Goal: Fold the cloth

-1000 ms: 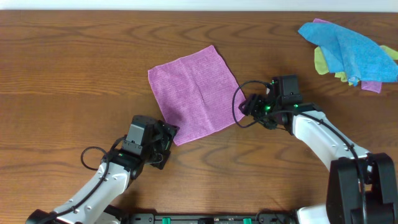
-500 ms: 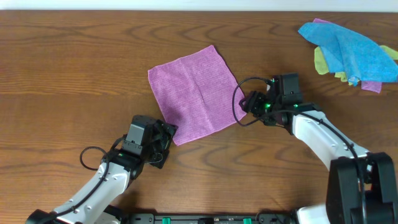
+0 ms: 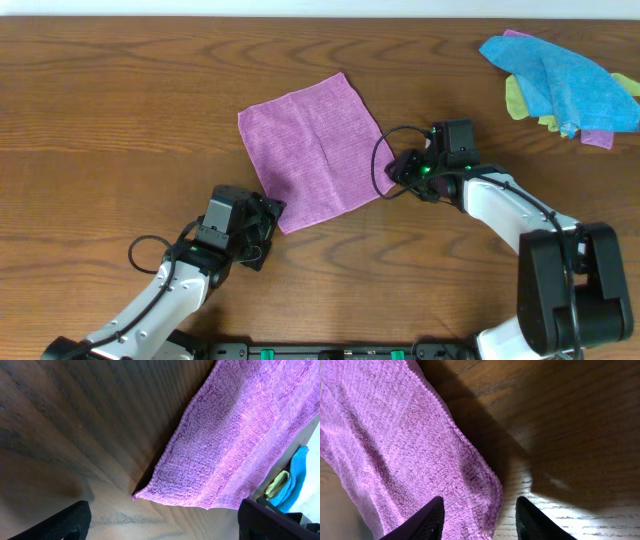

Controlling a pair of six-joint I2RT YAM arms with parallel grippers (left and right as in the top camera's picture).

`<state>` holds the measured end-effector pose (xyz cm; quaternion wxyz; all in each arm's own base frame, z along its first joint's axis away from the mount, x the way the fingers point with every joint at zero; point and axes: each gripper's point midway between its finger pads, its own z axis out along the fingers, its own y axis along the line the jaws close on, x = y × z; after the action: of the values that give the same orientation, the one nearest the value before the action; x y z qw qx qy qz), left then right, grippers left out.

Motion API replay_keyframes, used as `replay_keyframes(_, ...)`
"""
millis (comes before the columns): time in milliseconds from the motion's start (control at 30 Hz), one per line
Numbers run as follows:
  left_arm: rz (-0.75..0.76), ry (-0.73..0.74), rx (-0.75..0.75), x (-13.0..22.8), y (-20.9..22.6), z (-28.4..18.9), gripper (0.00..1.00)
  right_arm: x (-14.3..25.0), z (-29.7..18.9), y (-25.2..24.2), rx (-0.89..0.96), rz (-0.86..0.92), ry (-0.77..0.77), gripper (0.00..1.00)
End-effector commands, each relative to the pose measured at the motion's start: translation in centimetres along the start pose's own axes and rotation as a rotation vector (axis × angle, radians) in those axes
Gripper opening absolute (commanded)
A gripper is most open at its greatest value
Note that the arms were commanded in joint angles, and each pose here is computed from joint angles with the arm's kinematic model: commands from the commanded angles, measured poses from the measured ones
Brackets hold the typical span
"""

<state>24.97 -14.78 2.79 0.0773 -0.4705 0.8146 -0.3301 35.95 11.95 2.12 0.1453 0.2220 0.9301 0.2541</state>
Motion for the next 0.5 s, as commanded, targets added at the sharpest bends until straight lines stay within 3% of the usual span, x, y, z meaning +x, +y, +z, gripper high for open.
replay_keyframes(0, -0.01, -0.019, 0.001, -0.2, 0.1, 0.0, 0.95, 0.4, 0.5, -0.4, 0.003, 0.013, 0.017, 0.47)
replay_keyframes(267, -0.015, -0.018, 0.001, -0.2, 0.1, 0.0, 0.95, 1.1, 2.0, -1.1, 0.003, 0.033, 0.062, 0.41)
replay_keyframes(467, -0.014, -0.02, 0.0, -0.2, 0.1, 0.0, 0.95, 0.9, 2.1, -1.0, -0.001, 0.031, 0.056, 0.14)
